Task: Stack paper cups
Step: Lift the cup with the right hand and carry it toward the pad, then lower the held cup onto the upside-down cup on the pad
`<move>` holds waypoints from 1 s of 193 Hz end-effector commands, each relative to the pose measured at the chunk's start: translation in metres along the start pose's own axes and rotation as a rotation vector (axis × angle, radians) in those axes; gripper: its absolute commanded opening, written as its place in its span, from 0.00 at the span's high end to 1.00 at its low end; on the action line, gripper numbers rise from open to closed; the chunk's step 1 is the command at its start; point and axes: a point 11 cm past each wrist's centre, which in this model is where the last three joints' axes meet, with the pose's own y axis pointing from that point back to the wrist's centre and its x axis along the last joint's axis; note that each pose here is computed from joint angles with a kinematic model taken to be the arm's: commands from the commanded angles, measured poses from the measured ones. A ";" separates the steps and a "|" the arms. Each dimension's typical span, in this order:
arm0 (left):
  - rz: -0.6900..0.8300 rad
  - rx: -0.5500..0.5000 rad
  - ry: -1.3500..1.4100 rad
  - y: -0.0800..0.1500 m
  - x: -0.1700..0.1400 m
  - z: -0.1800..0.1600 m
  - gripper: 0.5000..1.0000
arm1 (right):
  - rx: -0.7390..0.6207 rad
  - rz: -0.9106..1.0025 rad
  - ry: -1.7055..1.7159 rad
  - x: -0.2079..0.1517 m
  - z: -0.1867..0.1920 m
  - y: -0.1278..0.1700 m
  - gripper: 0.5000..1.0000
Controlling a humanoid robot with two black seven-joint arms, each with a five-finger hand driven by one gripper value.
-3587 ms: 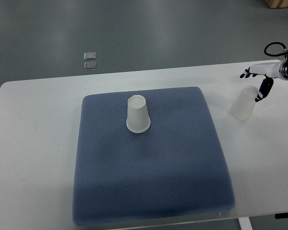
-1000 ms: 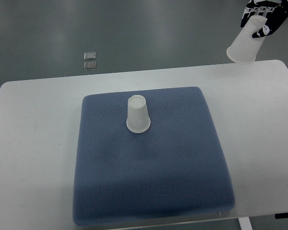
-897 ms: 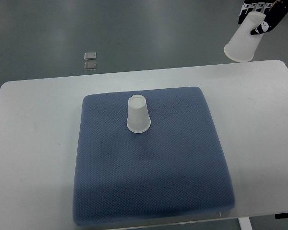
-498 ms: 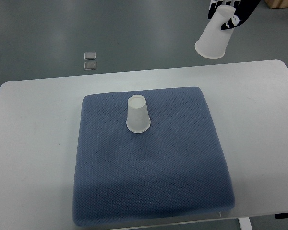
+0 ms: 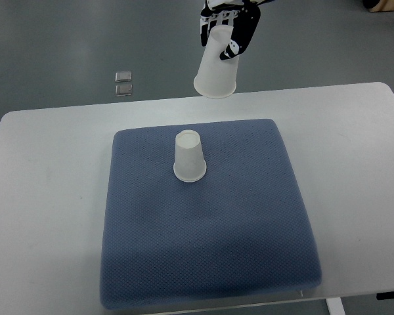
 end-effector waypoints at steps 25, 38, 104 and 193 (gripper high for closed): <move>0.000 0.000 0.003 0.000 0.000 0.000 0.00 | 0.045 -0.003 -0.015 -0.008 -0.028 -0.018 0.79; 0.000 0.000 0.003 0.000 0.000 0.000 0.00 | 0.052 -0.006 -0.021 -0.012 -0.033 -0.023 0.79; 0.000 0.000 0.003 0.000 0.000 0.000 0.00 | 0.087 -0.036 -0.031 -0.032 -0.058 -0.045 0.79; 0.001 0.002 0.005 0.000 0.000 -0.001 0.00 | 0.064 -0.062 -0.009 -0.054 -0.054 -0.062 0.78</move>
